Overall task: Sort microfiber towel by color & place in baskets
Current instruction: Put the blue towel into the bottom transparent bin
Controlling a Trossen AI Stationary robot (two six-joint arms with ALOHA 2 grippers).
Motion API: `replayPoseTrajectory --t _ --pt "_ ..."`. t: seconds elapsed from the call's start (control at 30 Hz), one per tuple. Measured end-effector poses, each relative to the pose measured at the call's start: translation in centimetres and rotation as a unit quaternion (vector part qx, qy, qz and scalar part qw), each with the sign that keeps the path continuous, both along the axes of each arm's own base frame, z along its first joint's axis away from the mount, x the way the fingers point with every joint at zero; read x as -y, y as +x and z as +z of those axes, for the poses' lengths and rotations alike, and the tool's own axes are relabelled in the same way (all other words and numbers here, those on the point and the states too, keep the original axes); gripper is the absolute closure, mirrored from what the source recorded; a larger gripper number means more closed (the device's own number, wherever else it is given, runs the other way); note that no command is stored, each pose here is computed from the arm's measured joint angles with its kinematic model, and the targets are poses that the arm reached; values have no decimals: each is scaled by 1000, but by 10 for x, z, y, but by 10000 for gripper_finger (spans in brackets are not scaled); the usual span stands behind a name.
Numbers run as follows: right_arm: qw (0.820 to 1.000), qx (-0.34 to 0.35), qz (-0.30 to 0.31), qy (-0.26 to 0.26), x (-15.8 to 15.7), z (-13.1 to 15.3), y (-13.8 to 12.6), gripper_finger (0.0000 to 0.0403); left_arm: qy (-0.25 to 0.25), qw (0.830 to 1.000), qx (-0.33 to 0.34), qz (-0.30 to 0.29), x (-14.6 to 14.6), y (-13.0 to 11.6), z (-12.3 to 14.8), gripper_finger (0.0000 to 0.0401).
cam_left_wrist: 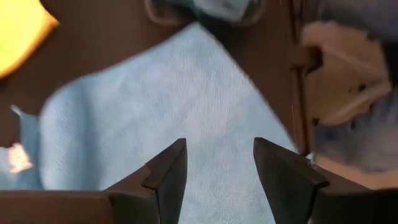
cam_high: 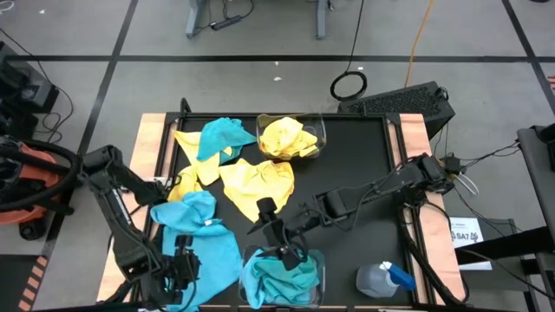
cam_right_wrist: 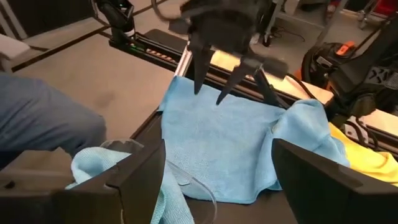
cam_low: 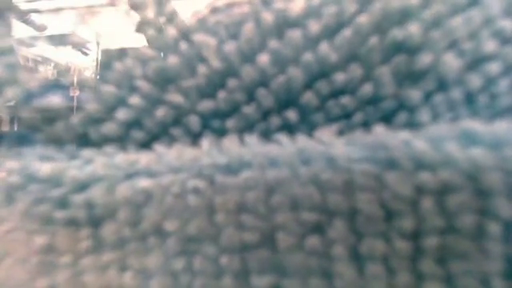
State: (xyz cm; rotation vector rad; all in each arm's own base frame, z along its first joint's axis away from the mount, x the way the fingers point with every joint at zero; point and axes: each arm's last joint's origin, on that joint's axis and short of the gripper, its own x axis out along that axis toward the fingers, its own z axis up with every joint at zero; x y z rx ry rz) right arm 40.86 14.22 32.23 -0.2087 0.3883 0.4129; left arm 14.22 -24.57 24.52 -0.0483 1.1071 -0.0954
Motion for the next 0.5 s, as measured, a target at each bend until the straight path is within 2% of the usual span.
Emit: replayPoseTrajectory --t 0.33,0.5 --pt "1000 -9 2 -5 1 -2 0 117 51 995 -86 -11 10 3 -59 209" --pt "1000 -12 2 -6 1 -2 -1 117 57 994 -93 -5 9 7 -81 209"
